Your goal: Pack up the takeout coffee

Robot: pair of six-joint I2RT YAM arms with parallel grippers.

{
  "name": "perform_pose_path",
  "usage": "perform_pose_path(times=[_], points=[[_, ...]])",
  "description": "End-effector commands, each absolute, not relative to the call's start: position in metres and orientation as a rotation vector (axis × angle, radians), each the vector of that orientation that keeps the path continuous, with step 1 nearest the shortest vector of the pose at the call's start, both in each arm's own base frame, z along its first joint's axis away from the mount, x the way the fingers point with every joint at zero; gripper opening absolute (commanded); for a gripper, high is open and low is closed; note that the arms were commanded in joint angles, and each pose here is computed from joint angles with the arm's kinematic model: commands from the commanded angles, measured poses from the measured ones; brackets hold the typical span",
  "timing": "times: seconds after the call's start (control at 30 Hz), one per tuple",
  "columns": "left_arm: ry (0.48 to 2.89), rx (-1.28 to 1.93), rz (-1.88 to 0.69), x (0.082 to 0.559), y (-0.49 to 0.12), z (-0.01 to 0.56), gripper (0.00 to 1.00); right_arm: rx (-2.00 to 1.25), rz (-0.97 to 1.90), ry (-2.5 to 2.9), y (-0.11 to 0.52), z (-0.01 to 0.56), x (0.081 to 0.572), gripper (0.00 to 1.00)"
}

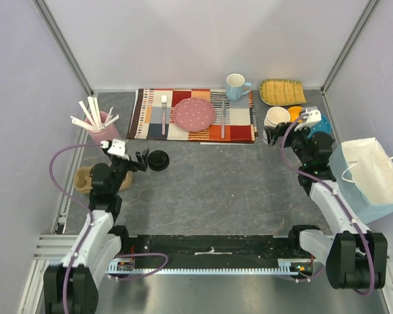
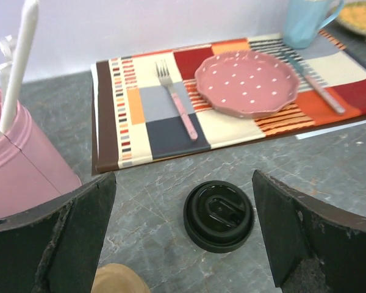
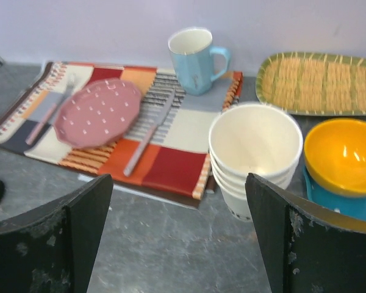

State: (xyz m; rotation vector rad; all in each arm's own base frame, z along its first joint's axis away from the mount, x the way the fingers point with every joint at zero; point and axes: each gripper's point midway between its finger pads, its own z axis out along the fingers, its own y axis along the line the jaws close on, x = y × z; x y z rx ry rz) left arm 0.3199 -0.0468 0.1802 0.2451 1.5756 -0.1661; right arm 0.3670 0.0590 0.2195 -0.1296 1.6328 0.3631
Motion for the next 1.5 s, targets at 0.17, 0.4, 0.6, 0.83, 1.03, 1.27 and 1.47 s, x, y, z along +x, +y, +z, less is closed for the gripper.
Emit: perform_pose_path(times=[0.17, 0.4, 0.6, 0.83, 1.03, 1.27, 1.47], points=[[1.499, 0.505, -0.342, 0.271, -0.089, 0.235, 1.00, 0.041, 0.472, 1.610, 0.060, 0.318, 0.383, 0.98], [1.648, 0.580, -0.632, 0.259, -0.123, 0.268, 1.00, -0.045, 0.575, 1.488, 0.078, 0.364, 0.388, 0.98], [1.938, 0.513, -0.715, 0.288, -0.124, 0.258, 1.00, 0.108, 0.472, 1.727, 0.056, 0.339, 0.425, 0.93], [2.036, 0.571, -0.508, 0.322, -0.117, 0.259, 1.00, 0.559, -0.027, 1.939, -0.034, 0.283, 0.437, 0.72], [2.084, 0.652, -0.474, 0.321, -0.125, 0.250, 1.00, 0.516, -0.194, 2.078, -0.049, 0.256, 0.451, 0.59], [2.098, 0.667, -0.524, 0.320, -0.135, 0.249, 0.99, 0.454, -0.256, 2.204, -0.051, 0.227, 0.468, 0.56], [2.095, 0.665, -0.561, 0.320, -0.139, 0.249, 0.98, 0.345, -0.112, 2.256, -0.014, 0.211, 0.471, 0.50]])
